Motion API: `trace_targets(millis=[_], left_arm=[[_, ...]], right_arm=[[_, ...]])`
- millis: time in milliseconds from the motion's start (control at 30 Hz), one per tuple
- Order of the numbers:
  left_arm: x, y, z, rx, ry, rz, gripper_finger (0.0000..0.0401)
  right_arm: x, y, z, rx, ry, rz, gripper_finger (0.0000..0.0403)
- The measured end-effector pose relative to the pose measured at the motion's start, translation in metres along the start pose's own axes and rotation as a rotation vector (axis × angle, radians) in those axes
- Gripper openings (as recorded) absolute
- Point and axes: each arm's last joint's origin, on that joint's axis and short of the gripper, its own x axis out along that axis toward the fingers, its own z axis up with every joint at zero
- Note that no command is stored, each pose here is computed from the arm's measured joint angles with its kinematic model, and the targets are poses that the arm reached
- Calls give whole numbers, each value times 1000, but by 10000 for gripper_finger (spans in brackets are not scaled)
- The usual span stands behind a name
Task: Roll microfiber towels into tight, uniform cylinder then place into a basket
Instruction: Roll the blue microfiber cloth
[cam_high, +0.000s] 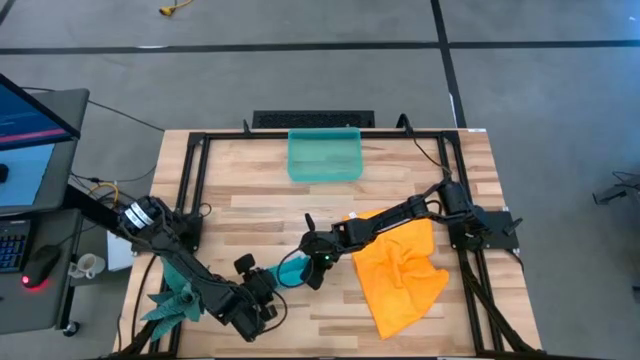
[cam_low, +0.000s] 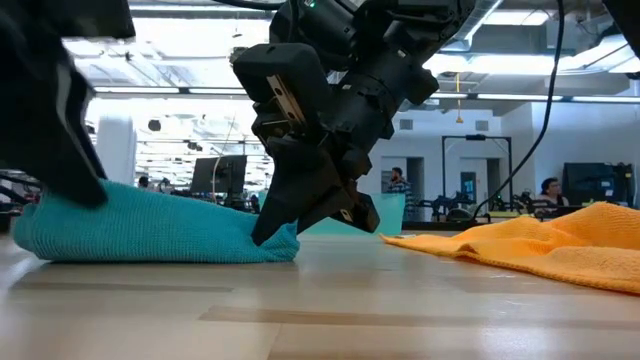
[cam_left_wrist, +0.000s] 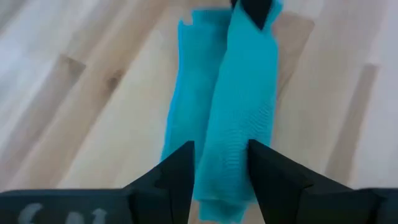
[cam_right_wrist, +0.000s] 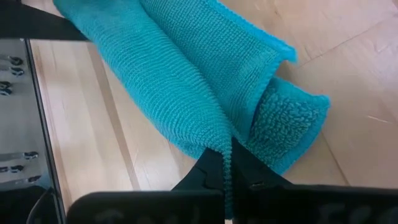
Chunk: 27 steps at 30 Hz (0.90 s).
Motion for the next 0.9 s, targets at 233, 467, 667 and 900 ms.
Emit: trace_targets(millis=[233, 467, 667, 900], left_arm=[[-27, -6, 5, -16, -172, -43, 138], [-6, -12, -9, -42, -210, -163, 138], [13, -1, -18, -88, -157, -166, 138], [26, 11, -23, -161, -129, -135, 138]], right_arm=[[0, 0, 0, 2, 0, 0, 12], [0, 0, 0, 0, -4, 5, 17], [0, 1, 0, -1, -7, 8, 12], [0, 1, 1, -3, -9, 14, 15]])
